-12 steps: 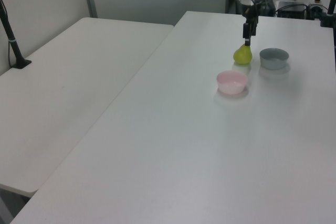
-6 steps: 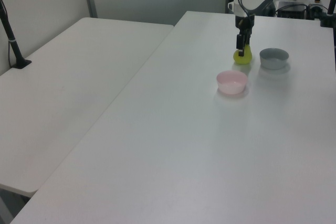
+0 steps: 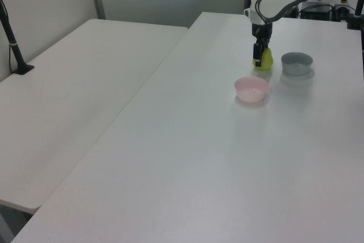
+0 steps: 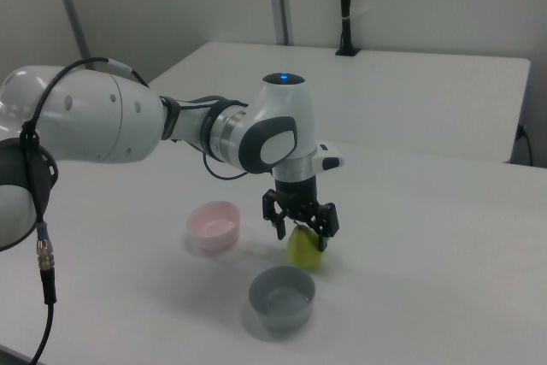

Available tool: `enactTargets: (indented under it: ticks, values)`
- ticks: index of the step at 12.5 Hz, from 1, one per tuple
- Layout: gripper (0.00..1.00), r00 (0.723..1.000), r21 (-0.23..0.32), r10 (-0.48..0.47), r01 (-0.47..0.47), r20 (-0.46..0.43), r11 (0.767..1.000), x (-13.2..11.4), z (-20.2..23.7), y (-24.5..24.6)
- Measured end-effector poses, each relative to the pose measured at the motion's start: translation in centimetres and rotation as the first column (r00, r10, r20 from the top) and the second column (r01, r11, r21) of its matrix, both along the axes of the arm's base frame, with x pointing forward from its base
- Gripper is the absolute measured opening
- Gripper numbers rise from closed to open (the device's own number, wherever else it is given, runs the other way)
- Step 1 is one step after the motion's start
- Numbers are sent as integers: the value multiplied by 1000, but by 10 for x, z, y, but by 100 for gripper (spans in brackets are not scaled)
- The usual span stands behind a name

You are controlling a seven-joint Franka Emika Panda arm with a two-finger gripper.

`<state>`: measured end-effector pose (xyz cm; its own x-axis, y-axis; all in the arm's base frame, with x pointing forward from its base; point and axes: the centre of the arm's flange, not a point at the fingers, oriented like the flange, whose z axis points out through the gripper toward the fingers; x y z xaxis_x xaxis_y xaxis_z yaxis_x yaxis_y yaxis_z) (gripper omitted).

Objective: Place the pear in the bowl
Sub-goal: 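Close the gripper around the pear's body, then lift the pear and carry it over the pink bowl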

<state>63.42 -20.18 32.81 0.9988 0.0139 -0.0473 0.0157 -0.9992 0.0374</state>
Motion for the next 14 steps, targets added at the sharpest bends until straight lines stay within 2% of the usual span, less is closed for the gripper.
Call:
enactTargets:
  ticks: [1,3,10,12,14]
  values:
    - [99,1000,0,0,0,0,1000,0,0,0]
    - [76,1000,-2,1,-1,3,1000,1,2,0]
    - [76,1000,-5,2,-2,5,1000,1,5,0]
    - [76,1000,-7,0,0,-6,1000,-1,23,0]
    - [76,1000,-8,-7,6,-24,1000,-2,60,-1]
